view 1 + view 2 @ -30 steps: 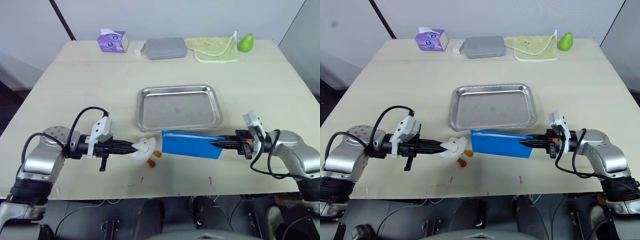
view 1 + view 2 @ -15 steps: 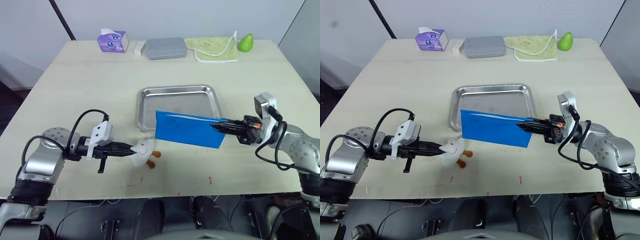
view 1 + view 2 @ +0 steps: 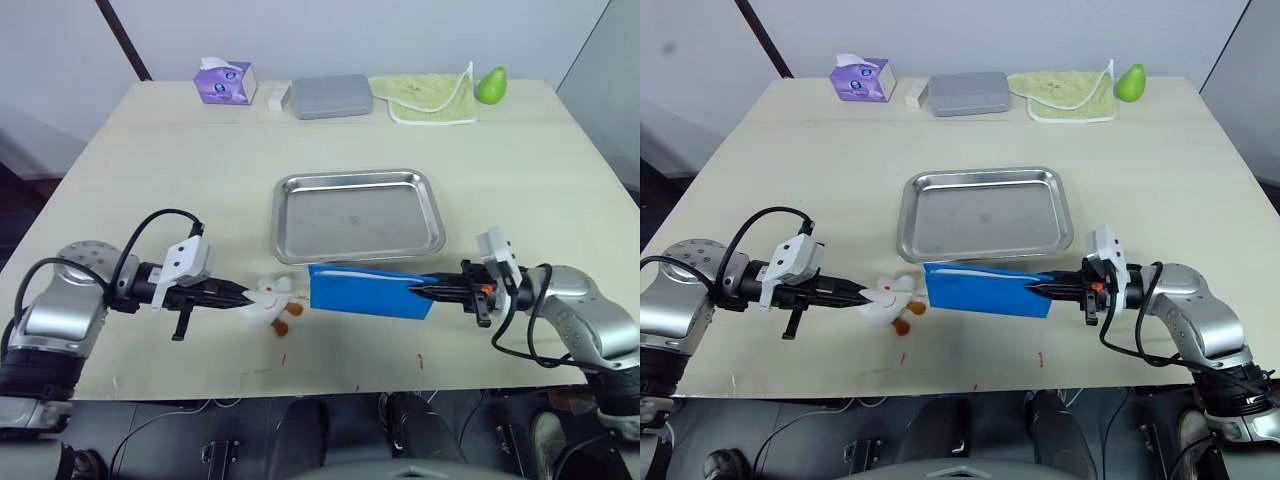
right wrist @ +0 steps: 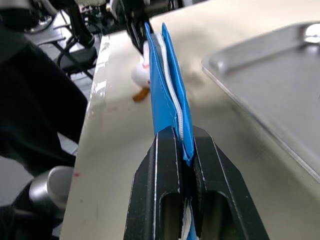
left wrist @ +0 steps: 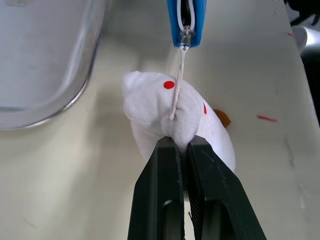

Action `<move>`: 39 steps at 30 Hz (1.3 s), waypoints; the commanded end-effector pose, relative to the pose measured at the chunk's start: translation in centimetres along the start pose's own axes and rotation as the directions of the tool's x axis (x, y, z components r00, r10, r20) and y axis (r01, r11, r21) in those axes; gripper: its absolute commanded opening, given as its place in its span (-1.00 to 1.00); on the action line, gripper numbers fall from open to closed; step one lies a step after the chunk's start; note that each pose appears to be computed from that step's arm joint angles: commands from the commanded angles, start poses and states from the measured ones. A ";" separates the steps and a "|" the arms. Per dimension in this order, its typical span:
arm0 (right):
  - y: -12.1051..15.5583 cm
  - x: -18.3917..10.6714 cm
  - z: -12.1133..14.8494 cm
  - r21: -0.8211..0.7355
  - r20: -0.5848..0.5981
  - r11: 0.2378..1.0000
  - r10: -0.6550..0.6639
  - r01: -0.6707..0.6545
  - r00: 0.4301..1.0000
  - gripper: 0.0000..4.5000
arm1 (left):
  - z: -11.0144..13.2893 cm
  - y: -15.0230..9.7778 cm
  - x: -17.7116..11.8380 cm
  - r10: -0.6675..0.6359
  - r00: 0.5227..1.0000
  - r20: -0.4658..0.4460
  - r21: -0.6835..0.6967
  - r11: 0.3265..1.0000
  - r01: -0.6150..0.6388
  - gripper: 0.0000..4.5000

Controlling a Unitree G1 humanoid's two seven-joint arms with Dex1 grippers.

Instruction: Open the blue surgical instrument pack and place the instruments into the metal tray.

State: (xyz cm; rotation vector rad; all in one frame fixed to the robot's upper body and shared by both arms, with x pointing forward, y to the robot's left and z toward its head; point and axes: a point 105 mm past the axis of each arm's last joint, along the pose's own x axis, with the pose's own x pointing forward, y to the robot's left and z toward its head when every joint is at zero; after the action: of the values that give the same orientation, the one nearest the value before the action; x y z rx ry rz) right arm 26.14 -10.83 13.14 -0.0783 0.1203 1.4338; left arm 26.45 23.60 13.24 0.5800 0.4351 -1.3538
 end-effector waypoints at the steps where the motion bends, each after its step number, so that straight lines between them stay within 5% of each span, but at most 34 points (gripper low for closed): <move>1: -0.3 -0.4 -0.2 -0.053 -0.023 0.998 -0.019 0.017 1.000 -1.00 | 0.1 0.5 -0.7 -0.025 0.998 -0.066 0.067 0.997 0.029 -0.97; 6: -0.5 -0.2 -0.3 -0.063 -0.028 0.998 -0.027 0.025 0.999 -1.00 | 0.2 1.4 -1.0 -0.058 0.988 -0.140 0.110 0.991 0.074 -0.97; 14: -0.6 0.1 -0.3 -0.072 -0.035 0.997 -0.023 0.021 0.999 -1.00 | 0.0 1.6 -0.5 -0.114 0.985 -0.127 0.049 0.991 0.121 -0.97; 15: -0.5 0.2 -0.3 -0.073 -0.034 0.997 -0.021 0.018 0.999 -1.00 | -0.1 1.4 -0.6 -0.121 0.985 -0.125 0.032 0.992 0.125 -0.63; 20: -0.3 0.5 0.0 -0.074 -0.026 0.997 -0.006 0.004 1.000 -1.00 | -0.6 0.4 -1.8 -0.121 0.990 -0.076 -0.053 0.992 0.117 0.31; 28: -0.2 0.1 0.0 -0.071 -0.037 0.997 0.002 -0.005 0.999 -1.00 | 1.9 -0.2 -3.5 -0.060 0.983 0.173 -0.157 0.984 0.088 0.31; 39: 0.2 -1.0 0.1 -0.074 -0.082 0.997 0.013 -0.019 0.997 -1.00 | 5.8 -1.2 1.4 -0.006 0.921 0.388 -0.101 0.994 0.049 0.31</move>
State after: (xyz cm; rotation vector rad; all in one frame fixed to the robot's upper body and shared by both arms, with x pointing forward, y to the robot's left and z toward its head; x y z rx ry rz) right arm 26.02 -11.50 12.41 -0.1676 0.1620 1.4450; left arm 25.17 19.28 15.47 0.1604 0.2512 -1.4340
